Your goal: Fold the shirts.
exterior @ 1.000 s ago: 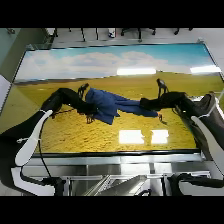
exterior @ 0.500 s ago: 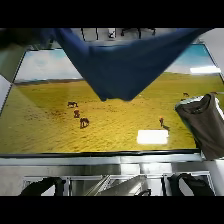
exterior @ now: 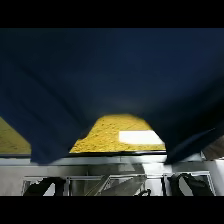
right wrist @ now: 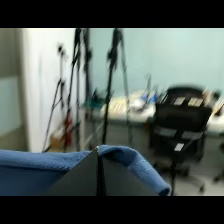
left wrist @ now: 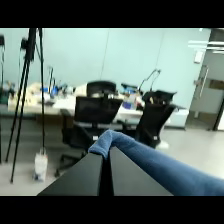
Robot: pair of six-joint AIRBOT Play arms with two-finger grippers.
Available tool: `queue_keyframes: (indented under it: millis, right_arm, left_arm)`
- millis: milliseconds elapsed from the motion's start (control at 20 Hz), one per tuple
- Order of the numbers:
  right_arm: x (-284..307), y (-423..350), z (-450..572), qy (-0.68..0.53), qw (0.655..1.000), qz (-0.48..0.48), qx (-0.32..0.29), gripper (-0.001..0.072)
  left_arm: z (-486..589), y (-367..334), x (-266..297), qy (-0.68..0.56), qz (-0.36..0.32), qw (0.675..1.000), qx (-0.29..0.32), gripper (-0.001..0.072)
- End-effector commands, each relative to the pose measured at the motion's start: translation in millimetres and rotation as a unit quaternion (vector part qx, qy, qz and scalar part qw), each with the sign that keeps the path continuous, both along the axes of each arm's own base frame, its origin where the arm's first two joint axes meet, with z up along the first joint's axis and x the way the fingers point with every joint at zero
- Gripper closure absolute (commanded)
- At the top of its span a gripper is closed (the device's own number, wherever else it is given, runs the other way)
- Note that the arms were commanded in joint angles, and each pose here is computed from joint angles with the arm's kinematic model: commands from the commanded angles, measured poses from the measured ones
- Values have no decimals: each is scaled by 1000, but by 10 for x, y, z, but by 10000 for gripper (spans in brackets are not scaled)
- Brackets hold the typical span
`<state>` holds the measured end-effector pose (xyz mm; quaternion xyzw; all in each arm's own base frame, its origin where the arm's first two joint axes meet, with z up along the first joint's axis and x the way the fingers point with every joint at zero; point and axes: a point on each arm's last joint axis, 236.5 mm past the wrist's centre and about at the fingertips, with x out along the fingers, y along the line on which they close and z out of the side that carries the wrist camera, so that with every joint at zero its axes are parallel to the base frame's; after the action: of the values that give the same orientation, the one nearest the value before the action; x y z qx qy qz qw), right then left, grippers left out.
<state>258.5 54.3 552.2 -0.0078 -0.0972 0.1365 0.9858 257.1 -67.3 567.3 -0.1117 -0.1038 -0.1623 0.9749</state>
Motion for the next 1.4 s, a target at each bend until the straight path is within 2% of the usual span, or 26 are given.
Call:
queue_keyframes:
  millis: [0,200,400,500,600,750,850,900,950,1000,1050,1150,1200,1350]
  right_arm:
    - [822,211,-943,168,982,89,9,699]
    - [1892,337,-2399,322,940,104,38,699]
    - [2687,256,-3954,436,894,71,71,699]
    - [2946,242,-4739,490,865,62,93,699]
    - [3167,202,-5329,513,848,45,127,699]
    - [3414,92,-5657,506,846,9,170,698]
    - [3465,80,-5646,498,850,3,172,692]
    - [3458,94,-5590,497,851,7,170,578]
    - [3430,86,-5509,499,850,13,168,373]
    - [3364,55,-5398,503,848,20,164,325]
    - [3276,-5,-5276,508,846,27,159,325]
    - [2969,-256,-5037,533,834,30,140,328]
    - [2726,-401,-4940,557,820,36,129,355]
    - [1952,-952,-4835,625,773,13,103,392]
  left_arm:
    - [-632,-229,856,93,-44,995,6,694]
    - [-2135,-841,2294,252,-86,961,72,694]
    - [-3985,-1005,3397,403,-95,907,83,694]
    - [-4795,-986,3653,452,-89,884,81,694]
    - [-5329,-896,3803,472,-72,876,67,694]
    - [-5539,-829,3934,464,-55,882,58,694]
    - [-5459,-840,3944,460,-58,884,59,693]
    - [-5408,-855,3931,461,-62,883,60,693]
    - [-5323,-856,3903,460,-65,883,62,505]
    - [-5215,-811,3878,458,-64,884,62,87]
    - [-5091,-783,3820,460,-67,883,60,15]
    - [-4777,-539,3632,471,-65,878,64,15]
    - [-4656,-375,3492,485,-64,870,66,16]
    - [-4487,235,2892,550,-54,831,65,16]
